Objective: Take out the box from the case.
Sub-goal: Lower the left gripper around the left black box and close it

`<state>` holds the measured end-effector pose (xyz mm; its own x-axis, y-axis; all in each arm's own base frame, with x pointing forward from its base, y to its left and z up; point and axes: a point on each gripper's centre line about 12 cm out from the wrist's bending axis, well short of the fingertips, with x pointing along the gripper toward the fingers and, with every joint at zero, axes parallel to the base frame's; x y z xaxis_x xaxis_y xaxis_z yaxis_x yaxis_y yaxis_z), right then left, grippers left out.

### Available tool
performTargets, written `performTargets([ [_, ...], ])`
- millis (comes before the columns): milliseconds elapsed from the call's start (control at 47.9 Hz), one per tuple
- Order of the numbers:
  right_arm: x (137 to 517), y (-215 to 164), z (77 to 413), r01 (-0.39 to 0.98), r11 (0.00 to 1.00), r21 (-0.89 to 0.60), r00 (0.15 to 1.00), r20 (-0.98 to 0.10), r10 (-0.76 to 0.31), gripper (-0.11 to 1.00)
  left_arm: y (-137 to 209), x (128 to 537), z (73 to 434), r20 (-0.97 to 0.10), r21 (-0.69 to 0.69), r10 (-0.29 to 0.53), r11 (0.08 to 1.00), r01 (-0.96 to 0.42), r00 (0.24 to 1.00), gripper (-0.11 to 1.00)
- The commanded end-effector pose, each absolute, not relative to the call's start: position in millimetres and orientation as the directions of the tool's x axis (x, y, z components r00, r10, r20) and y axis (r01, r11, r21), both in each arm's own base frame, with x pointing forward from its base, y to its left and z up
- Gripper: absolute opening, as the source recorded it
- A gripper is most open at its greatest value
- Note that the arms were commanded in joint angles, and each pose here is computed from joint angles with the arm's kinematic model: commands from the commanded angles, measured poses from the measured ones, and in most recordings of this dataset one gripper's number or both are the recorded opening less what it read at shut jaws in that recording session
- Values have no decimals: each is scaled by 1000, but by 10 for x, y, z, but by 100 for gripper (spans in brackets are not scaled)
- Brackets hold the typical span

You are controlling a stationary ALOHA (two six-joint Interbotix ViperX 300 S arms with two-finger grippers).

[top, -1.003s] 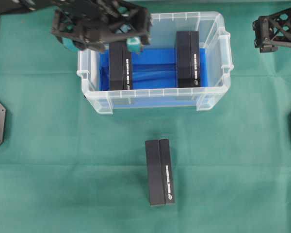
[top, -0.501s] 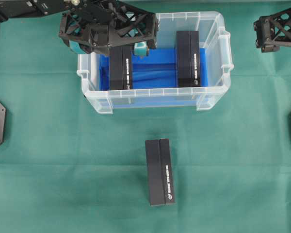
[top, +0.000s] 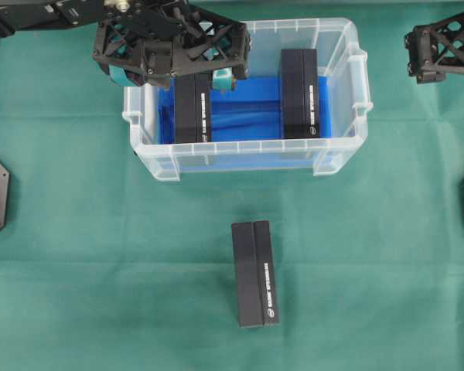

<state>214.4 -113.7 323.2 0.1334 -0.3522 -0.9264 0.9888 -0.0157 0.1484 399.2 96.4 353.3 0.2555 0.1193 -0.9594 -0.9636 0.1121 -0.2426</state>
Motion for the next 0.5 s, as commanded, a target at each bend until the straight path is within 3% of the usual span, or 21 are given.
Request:
performTargets([
  [0, 2134, -1141, 3290, 985, -13, 170, 153, -919, -363, 92, 957, 3936, 3682, -947, -278, 132, 115, -954, 292, 96],
  [480, 2133, -1142, 3291, 986, -10, 168, 153, -919, -364, 92, 957, 3924, 3526, -957, -248, 128, 108, -963, 261, 96],
])
